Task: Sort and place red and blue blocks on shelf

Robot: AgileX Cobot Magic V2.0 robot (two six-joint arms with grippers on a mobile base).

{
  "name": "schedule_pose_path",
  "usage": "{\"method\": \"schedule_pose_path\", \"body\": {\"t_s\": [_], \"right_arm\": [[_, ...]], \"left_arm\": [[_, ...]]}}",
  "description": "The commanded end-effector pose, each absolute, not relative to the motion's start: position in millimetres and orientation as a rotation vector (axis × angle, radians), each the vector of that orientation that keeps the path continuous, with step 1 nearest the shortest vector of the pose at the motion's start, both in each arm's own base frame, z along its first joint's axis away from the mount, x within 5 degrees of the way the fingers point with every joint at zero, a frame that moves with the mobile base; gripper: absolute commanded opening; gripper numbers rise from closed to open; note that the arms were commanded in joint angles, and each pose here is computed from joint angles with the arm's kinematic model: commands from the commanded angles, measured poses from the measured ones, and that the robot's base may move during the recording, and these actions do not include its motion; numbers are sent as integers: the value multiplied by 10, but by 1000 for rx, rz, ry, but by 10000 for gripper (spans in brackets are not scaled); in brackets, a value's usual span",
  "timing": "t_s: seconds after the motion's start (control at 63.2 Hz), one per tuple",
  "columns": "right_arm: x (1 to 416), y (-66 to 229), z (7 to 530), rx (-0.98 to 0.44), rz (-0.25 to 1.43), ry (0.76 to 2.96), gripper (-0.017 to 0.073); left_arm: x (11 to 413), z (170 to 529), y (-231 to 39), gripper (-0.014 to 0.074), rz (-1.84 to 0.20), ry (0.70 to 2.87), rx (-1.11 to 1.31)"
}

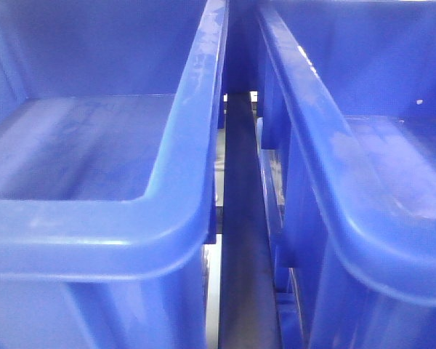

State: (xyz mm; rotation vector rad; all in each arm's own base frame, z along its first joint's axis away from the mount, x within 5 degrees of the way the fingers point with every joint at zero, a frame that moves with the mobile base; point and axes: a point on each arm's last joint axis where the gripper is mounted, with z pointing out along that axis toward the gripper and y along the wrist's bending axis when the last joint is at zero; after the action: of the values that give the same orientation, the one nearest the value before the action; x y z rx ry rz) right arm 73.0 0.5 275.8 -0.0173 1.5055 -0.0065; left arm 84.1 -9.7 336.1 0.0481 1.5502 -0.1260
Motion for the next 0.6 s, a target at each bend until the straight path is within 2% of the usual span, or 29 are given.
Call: {"method": "schedule_pose_path", "body": {"t_s": [0.0, 0.427, 0.585], "right_arm": [[675, -1, 2797, -16, -21, 1403, 58], [564, 1, 2280, -16, -18, 1330, 58], [517, 4, 2272, 4, 13, 1294, 58]], "left_arm": [[816, 3562, -75, 125, -123, 1434, 21], [816, 3562, -75, 125, -123, 1434, 21], [816, 3562, -75, 125, -123, 1434, 21]]}}
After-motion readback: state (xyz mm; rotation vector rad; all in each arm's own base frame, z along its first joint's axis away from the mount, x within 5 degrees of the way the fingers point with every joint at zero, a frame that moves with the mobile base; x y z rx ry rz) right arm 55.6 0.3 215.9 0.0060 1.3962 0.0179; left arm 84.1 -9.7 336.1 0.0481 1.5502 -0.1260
